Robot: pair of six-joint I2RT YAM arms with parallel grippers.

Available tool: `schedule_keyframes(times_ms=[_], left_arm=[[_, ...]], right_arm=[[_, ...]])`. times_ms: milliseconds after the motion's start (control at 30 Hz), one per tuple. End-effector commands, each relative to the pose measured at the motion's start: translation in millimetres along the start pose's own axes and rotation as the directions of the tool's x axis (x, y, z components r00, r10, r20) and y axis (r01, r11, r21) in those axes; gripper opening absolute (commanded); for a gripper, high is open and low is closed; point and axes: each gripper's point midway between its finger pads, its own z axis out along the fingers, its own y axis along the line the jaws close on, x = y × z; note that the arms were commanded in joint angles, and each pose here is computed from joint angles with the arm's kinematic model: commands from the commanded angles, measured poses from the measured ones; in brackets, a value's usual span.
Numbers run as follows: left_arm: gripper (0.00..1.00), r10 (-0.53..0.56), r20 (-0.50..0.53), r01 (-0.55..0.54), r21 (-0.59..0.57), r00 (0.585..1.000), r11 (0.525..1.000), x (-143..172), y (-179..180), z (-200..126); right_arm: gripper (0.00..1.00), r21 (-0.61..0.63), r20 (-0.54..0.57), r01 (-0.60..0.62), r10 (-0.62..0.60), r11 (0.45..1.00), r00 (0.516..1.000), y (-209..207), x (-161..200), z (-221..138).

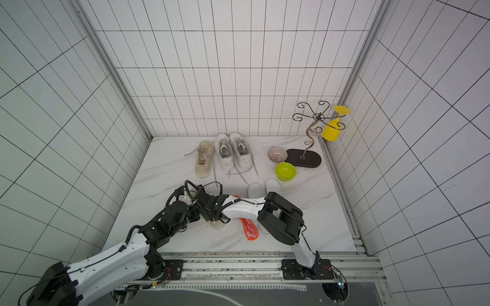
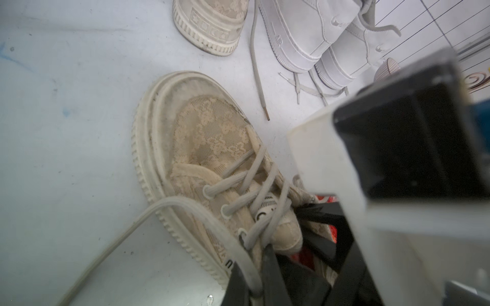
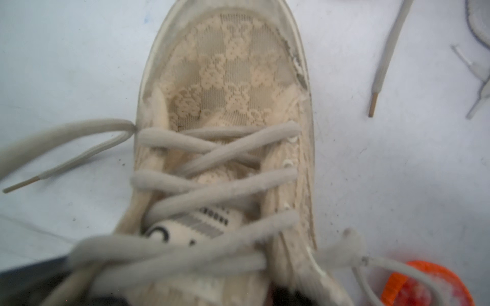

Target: Remove the insole from the shoe

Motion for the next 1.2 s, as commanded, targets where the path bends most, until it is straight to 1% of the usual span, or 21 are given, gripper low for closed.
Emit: schedule_keyframes(times_ms=[0,67,100,133,167,200,267,333,433,600,767,967,1167], left_arm=[[0.00,-0.025,0.063,0.014,0.172,0.998,0.985,-23.4,-44.4,-12.2],[0.00,-0.025,0.066,0.014,0.156,0.998,0.988,-23.1,-41.0,-11.4],[0.00,-0.025,0.069,0.015,0.141,0.997,0.990,-23.5,-38.1,-10.7],[0.00,-0.028,0.069,0.019,0.123,0.997,0.992,-22.8,-34.6,-9.9],[0.00,-0.030,0.071,0.022,0.110,0.997,0.994,-23.1,-32.2,-9.8],[0.00,-0.032,0.075,0.026,0.091,0.997,0.996,-23.5,-28.1,-9.4],[0.00,-0.052,0.081,0.048,0.053,0.995,0.997,-23.3,-19.5,-8.7],[0.00,-0.056,0.092,0.053,0.037,0.994,0.998,-24.2,-14.8,-8.5],[0.00,-0.058,0.110,0.057,0.010,0.992,0.998,-25.5,-8.0,-7.9],[0.00,-0.051,0.111,0.055,-0.037,0.992,0.998,-26.5,1.2,-5.6],[0.00,-0.044,0.113,0.054,-0.079,0.993,0.995,-30.6,9.3,-4.9],[0.00,-0.073,0.125,0.088,-0.121,0.990,0.989,-45.4,25.8,-0.8],[0.00,-0.048,0.119,0.069,-0.182,0.992,0.981,-53.5,36.7,3.1]], right_arm=[[0.27,0.112,-0.277,0.053,-0.020,0.992,0.961,-43.2,98.1,42.4],[0.18,0.111,-0.226,0.030,-0.004,0.993,0.974,-44.4,84.4,33.8],[0.11,0.109,-0.202,0.024,-0.002,0.994,0.979,-45.2,78.7,27.1],[0.06,0.093,-0.144,0.008,0.005,0.996,0.990,-42.7,65.1,21.7],[0.02,0.086,-0.108,-0.001,0.011,0.996,0.994,-42.6,57.4,15.6],[0.00,0.086,-0.065,-0.011,0.017,0.996,0.998,-43.6,48.7,7.5],[0.00,0.088,0.023,-0.024,0.022,0.996,0.999,-46.0,31.3,-9.4],[0.00,0.069,0.090,-0.011,0.004,0.998,0.996,-43.0,20.5,-23.9],[0.00,-0.011,0.166,0.013,-0.011,1.000,0.986,-30.5,10.0,-41.3],[0.00,-0.131,0.232,0.045,-0.013,0.990,0.973,-12.9,7.5,-57.3],[0.00,-0.236,0.327,0.133,-0.050,0.963,0.944,11.2,3.4,-81.8],[0.00,-0.272,0.431,0.251,-0.115,0.929,0.895,32.5,5.8,-108.4],[0.00,-0.286,0.497,0.276,-0.104,0.918,0.862,32.1,5.2,-130.4]])
